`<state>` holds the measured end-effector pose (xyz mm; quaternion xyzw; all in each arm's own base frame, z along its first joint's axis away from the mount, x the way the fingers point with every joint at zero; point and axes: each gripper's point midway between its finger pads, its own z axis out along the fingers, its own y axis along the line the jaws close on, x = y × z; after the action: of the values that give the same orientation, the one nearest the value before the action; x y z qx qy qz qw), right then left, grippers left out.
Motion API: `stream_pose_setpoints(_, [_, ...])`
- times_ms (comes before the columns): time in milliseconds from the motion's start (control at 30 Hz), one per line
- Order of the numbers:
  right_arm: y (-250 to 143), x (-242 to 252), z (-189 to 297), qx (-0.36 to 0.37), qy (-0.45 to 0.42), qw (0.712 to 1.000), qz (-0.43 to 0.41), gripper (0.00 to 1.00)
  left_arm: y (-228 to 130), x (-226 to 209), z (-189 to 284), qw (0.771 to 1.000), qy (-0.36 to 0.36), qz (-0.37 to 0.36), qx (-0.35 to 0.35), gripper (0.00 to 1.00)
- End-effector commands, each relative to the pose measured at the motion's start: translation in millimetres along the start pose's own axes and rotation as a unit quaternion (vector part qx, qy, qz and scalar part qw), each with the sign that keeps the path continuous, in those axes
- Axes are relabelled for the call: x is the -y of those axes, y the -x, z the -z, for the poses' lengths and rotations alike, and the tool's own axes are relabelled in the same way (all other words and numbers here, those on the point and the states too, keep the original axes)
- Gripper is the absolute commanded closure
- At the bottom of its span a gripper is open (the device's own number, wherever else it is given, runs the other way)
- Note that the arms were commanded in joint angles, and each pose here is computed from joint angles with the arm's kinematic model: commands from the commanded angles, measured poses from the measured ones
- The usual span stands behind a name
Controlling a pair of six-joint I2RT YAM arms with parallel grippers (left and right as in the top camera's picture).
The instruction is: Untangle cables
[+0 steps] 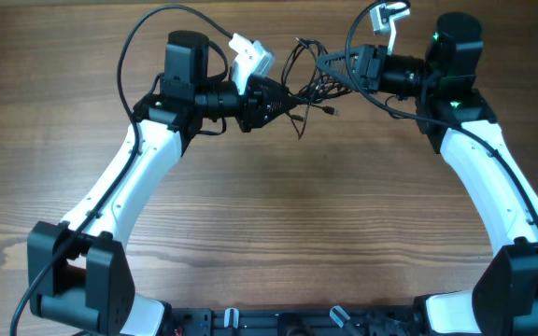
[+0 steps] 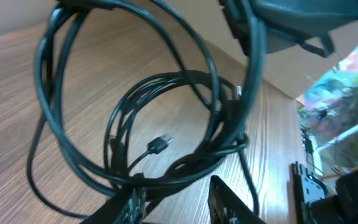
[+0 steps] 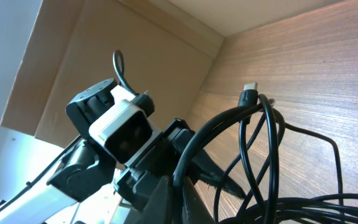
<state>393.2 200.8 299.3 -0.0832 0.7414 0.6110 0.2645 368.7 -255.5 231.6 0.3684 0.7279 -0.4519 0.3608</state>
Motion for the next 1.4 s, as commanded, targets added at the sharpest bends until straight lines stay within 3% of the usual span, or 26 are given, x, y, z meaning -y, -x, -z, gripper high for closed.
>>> stream_pose_setpoints(0, [3.8, -17.4, 1.9, 0.006, 0.007, 1.0, 0.014, 0.95, 9.3, 11.5, -0.6, 0.999, -0.029, -0.026, 0.009, 0.64])
stream_pose_setpoints(167, [3.5, -18.1, 1.9, 0.005, 0.009, 1.0, 0.015, 0.95, 14.7, 11.0, -0.5, 0.999, -0.028, -0.04, 0.018, 0.57])
stream_pose_setpoints(233, [3.6, -18.1, 1.9, 0.005, 0.009, 1.0, 0.015, 0.95, 17.9, 10.8, -0.4, 0.998, -0.027, -0.048, 0.023, 0.48])
stream_pose_setpoints(300, [3.6, -18.1, 1.9, 0.005, 0.009, 1.0, 0.015, 0.95, 17.7, 10.8, -0.4, 0.998, -0.027, -0.047, 0.023, 0.32])
stream_pose_setpoints(367, [3.9, -18.6, 1.9, 0.006, 0.01, 1.0, 0.015, 0.96, 15.9, 10.9, -0.6, 0.999, -0.028, -0.043, 0.02, 0.27])
stream_pose_setpoints(600, [10.2, -36.1, 2.9, 0.008, 0.04, 0.999, 0.024, 0.95, 10.0, 10.3, -6.7, 0.999, -0.032, -0.037, 0.012, 0.26])
stream_pose_setpoints(700, [10.8, -37.0, 3.0, 0.009, 0.041, 0.999, 0.024, 0.95, 10.9, 16.6, -14.3, 0.998, -0.035, -0.048, 0.01, 0.38])
stream_pose_setpoints(767, [10.9, -37.1, 3.0, 0.009, 0.041, 0.999, 0.022, 0.95, 10.5, 17.2, -19.0, 0.998, -0.028, -0.054, 0.007, 0.51])
stream_pose_setpoints(867, [11.0, -37.0, 3.0, 0.009, 0.041, 0.999, 0.022, 0.95, 8.4, 20.7, -26.9, 0.997, -0.022, -0.067, 0.001, 0.79])
stream_pose_setpoints(900, [11.0, -37.0, 3.0, 0.009, 0.041, 0.999, 0.023, 0.95, 7.5, 17.6, -29.2, 0.998, -0.009, -0.069, -0.003, 0.96])
stream_pose_setpoints(1367, [9.9, -20.5, 2.3, 0.018, 0.01, 0.999, 0.029, 0.95, 7.7, -45.4, 16.3, 0.995, 0.097, -0.01, 0.009, 0.96])
